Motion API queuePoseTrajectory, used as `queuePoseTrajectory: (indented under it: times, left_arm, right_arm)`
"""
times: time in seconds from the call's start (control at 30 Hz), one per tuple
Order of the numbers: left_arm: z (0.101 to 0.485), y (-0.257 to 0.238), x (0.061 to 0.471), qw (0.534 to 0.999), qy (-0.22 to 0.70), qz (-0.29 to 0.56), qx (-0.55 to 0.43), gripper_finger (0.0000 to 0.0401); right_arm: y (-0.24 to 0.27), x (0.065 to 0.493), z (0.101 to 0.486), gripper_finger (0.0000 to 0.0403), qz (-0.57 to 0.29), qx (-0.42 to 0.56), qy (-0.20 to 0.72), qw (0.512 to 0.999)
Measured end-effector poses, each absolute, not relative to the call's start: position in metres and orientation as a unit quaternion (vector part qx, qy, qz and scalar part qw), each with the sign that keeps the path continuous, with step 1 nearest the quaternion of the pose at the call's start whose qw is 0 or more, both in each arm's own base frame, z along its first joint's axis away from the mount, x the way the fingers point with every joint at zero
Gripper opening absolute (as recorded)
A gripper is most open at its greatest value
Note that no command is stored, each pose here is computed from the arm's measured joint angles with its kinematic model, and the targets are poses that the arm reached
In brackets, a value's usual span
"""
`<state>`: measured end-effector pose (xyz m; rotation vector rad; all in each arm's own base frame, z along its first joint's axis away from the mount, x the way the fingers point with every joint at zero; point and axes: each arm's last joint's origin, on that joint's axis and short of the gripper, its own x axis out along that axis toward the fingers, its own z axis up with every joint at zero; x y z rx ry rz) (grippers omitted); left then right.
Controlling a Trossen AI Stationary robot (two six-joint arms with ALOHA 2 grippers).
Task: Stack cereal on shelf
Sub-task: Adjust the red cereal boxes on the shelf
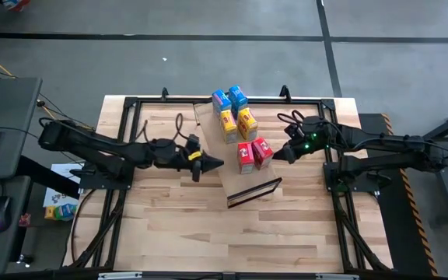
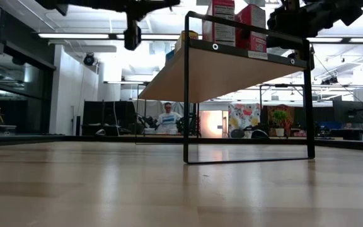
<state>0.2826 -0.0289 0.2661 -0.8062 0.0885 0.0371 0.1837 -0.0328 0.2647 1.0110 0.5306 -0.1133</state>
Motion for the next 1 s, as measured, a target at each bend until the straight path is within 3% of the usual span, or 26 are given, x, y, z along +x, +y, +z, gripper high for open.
queuePoseTrajectory:
  times: [0.5, 0.83, 1.0]
  left_arm:
    - [0.235, -0.037, 0.35, 0.902, 0.079, -0.004, -0.424, 0.0]
    - [0.243, -0.037, 0.347, 0.899, 0.09, -0.017, -0.428, 0.0]
    - [0.247, -0.033, 0.336, 0.905, 0.101, 0.07, -0.408, 0.0]
  right_arm:
    - [-0.033, 0.184, 0.264, 0.0, -0.055, 0.476, 0.253, 0.841]
    - [-0.033, 0.183, 0.264, 0.0, -0.055, 0.476, 0.255, 0.84]
    - [-0.033, 0.183, 0.264, 0.0, -0.055, 0.475, 0.255, 0.841]
